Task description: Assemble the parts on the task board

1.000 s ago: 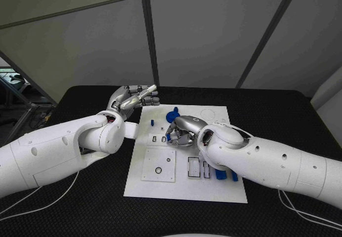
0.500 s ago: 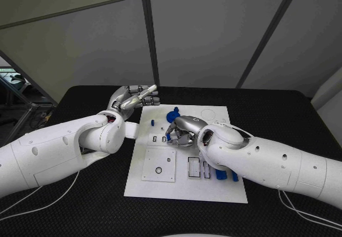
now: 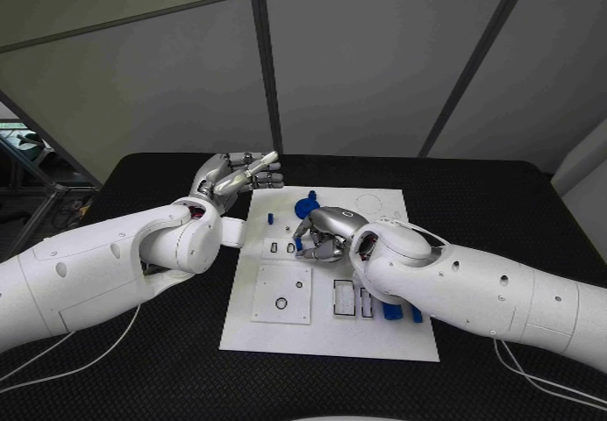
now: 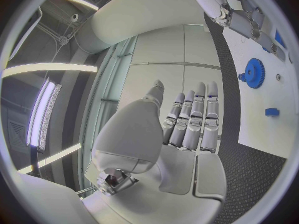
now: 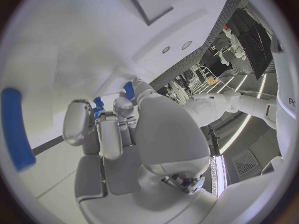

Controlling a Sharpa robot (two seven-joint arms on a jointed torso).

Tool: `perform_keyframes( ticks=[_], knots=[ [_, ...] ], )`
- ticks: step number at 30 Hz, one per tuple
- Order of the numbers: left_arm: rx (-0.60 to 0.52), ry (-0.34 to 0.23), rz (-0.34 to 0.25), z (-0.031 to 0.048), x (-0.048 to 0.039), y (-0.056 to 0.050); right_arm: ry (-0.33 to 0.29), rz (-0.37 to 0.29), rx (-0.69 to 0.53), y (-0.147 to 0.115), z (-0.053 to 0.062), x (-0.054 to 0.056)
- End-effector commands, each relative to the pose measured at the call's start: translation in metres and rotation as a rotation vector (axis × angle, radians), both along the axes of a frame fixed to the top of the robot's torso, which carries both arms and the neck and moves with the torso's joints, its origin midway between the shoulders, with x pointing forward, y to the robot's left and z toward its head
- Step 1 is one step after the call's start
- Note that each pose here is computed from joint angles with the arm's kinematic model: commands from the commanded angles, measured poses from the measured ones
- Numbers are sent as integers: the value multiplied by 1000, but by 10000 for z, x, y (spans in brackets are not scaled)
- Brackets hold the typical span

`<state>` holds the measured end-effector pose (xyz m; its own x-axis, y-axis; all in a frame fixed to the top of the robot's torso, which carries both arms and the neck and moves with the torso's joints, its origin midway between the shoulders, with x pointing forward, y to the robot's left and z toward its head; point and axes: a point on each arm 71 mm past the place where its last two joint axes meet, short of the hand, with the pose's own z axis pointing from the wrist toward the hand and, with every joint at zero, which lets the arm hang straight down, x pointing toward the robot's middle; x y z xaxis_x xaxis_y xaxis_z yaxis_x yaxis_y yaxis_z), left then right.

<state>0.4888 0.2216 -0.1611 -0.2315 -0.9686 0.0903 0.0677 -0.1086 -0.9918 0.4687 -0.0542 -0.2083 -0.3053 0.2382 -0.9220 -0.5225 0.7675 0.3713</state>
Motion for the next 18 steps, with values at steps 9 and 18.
perform_keyframes(
  ticks=[9,18],
  knots=[
    [-1,-9,-11,16,3,-4,-91,-1,104,-22,108,-46],
    [44,-10,-17,4,13,29,-157,55,253,-122,245,-142]
  ],
)
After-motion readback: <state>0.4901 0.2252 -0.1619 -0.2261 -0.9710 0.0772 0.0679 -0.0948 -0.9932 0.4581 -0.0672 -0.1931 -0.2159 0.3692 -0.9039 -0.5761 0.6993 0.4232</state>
